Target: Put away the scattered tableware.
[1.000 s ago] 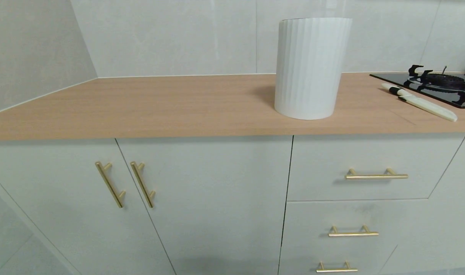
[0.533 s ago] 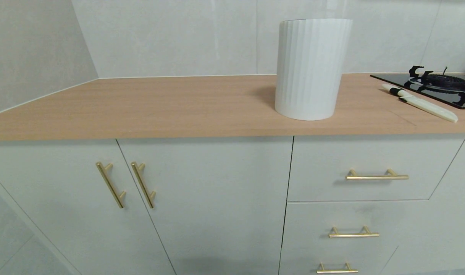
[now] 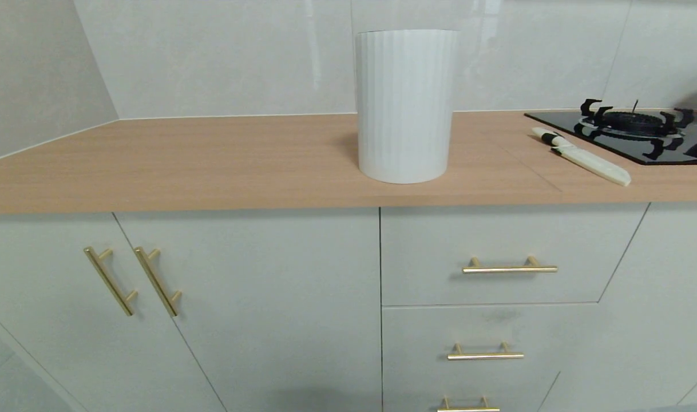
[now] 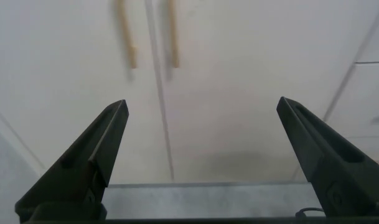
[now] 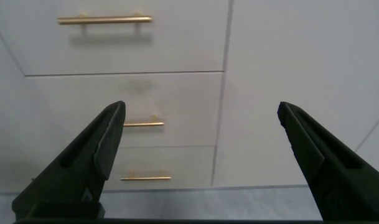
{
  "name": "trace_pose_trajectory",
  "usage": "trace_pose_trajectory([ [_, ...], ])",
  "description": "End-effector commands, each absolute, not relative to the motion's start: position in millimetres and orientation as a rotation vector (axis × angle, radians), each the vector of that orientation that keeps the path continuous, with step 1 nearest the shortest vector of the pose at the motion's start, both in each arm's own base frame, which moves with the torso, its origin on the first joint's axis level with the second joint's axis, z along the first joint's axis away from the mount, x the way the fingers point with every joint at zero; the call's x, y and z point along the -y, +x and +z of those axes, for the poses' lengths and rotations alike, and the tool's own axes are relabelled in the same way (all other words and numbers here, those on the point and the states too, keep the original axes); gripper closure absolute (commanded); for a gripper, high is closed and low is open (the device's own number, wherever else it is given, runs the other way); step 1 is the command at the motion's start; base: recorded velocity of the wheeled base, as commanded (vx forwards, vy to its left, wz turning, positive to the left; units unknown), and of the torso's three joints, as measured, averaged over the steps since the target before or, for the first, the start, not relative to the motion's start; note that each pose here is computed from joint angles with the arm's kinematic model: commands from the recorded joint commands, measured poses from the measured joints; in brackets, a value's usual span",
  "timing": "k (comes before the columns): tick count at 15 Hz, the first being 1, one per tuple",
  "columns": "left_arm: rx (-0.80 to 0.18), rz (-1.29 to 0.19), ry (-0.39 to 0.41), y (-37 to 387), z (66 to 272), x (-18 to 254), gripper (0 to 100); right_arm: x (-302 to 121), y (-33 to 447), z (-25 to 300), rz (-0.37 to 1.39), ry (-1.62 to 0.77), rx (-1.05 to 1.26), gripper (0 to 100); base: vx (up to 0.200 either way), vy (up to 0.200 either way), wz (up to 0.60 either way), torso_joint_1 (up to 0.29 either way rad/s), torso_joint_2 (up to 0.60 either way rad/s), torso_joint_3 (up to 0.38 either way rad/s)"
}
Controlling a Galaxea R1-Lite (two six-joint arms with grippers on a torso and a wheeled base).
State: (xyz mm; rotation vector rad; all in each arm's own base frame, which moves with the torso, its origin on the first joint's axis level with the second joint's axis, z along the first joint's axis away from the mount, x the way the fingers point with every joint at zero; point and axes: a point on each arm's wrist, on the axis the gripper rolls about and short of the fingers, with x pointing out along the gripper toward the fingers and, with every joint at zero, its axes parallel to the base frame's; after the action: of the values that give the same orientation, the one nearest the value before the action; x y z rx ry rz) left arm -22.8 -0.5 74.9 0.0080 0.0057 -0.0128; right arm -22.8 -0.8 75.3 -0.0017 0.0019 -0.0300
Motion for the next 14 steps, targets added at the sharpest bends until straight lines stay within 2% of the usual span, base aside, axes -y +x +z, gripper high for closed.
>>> trace_pose_trajectory([
  [1,-0.006,-0.012,0.008,-22.8,74.9,0.5,0,0.8,-22.7,75.4,-0.031,-0.003,-0.003,0,0.0,0.0,0.0,0.0,0.0,0.0],
  [8,-0.006,-0.012,0.008,-22.8,74.9,0.5,0,0.8,-22.7,75.4,-0.031,-0.003,-0.003,0,0.0,0.0,0.0,0.0,0.0,0.0],
  [12,-0.006,-0.012,0.008,-22.8,74.9,0.5,0,0.8,-22.7,75.4,-0.029,-0.003,-0.003,0,0.2,0.0,0.0,-0.002,0.0,0.004],
  [14,-0.006,-0.012,0.008,-22.8,74.9,0.5,0,0.8,-22.7,75.4,-0.029,-0.003,-0.003,0,0.0,0.0,0.0,0.0,0.0,0.0],
])
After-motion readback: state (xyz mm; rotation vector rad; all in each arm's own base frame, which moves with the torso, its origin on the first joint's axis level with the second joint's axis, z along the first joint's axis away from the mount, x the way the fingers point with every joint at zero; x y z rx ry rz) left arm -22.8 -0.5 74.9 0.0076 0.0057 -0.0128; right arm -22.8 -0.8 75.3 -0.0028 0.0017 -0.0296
